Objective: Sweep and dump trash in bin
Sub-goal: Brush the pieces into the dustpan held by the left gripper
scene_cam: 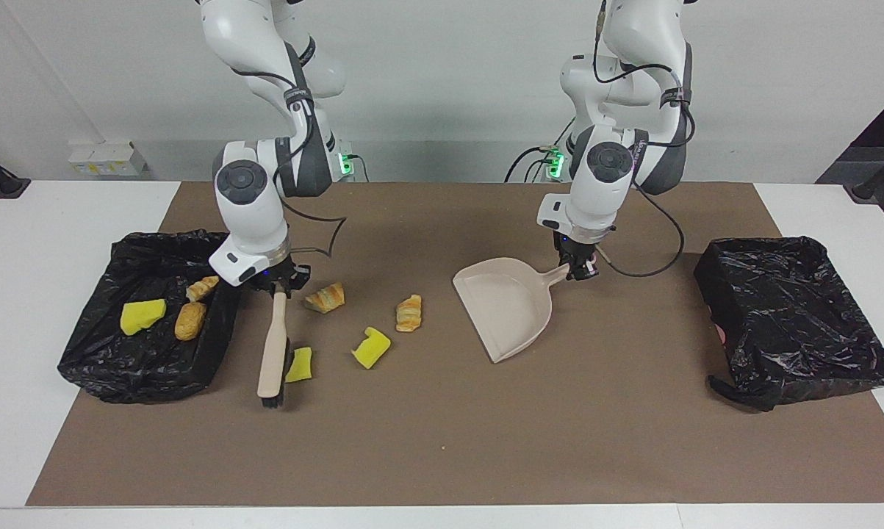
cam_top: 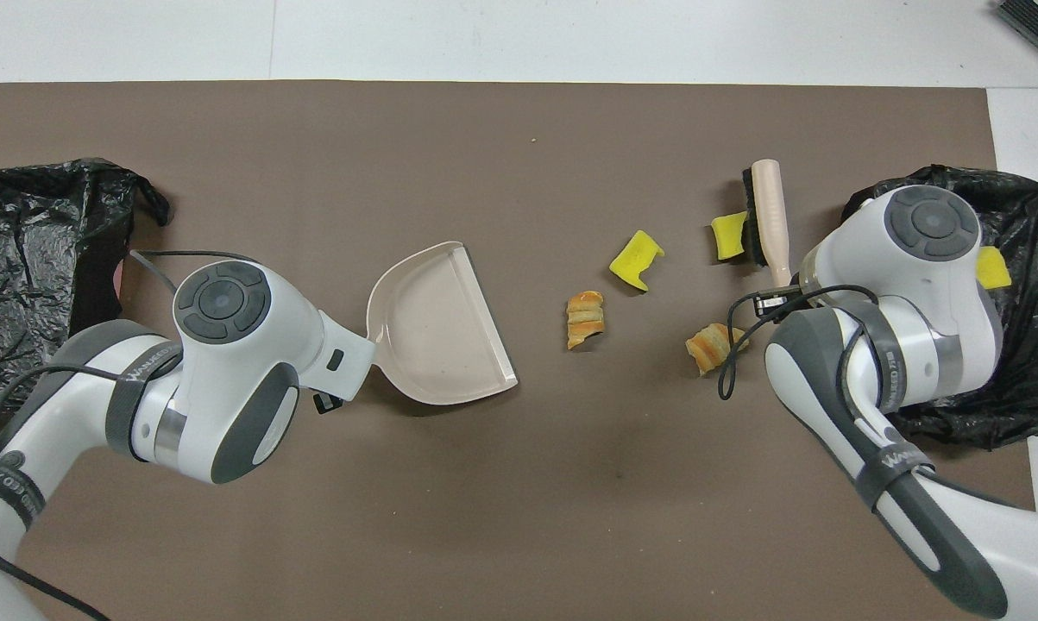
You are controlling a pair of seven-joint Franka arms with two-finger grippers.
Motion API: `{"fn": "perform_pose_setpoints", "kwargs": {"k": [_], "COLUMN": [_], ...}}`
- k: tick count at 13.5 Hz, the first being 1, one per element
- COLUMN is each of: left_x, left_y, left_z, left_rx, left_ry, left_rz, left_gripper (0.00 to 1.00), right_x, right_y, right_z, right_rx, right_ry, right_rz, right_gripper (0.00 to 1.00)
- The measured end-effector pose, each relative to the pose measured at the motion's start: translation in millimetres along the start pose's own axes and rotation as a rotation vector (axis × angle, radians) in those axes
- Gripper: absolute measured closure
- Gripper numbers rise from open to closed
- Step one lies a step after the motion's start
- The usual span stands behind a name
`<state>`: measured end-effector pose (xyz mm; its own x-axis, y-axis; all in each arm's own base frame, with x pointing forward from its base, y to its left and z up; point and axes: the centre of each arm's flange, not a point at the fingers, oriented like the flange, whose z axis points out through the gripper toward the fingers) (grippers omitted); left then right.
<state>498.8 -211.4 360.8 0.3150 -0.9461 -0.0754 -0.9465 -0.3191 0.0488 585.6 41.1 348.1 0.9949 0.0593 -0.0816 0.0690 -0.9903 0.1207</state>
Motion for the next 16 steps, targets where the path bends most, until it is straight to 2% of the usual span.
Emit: {"fn": "perform_pose_setpoints", "kwargs": {"k": [3, 6, 11, 16], "left_x": [0.1, 0.2, 4.8, 4.9], "left_y": [0.1, 0.2, 3.5, 3.5], "left_z": [0.0, 0.0, -0.5, -0.5], "left_rx": [0.000, 0.000, 0.004, 0.006], "left_ry": [0.000, 0.000, 0.003, 0.004], "left_rz": [-0.001, -0.001, 0.002, 0.002], "left_gripper": [0.69, 0.69, 0.69, 0.69], "right_x": [2.1, -3.6, -32.5, -48.9], "right_y": [-10.7, -56.4, -182.1, -240.7], "right_z": [9.2, 4.8, -8.7, -11.6], "right_rx": [-0.001, -0.002, 0.086, 0.162], "right_ry": [-0.018, -0.038, -0.063, -0.091], "right_rz": [-0.020, -0.081, -0.089, -0.108], "right_gripper": [0.73, 0.73, 0.73, 0.73]}}
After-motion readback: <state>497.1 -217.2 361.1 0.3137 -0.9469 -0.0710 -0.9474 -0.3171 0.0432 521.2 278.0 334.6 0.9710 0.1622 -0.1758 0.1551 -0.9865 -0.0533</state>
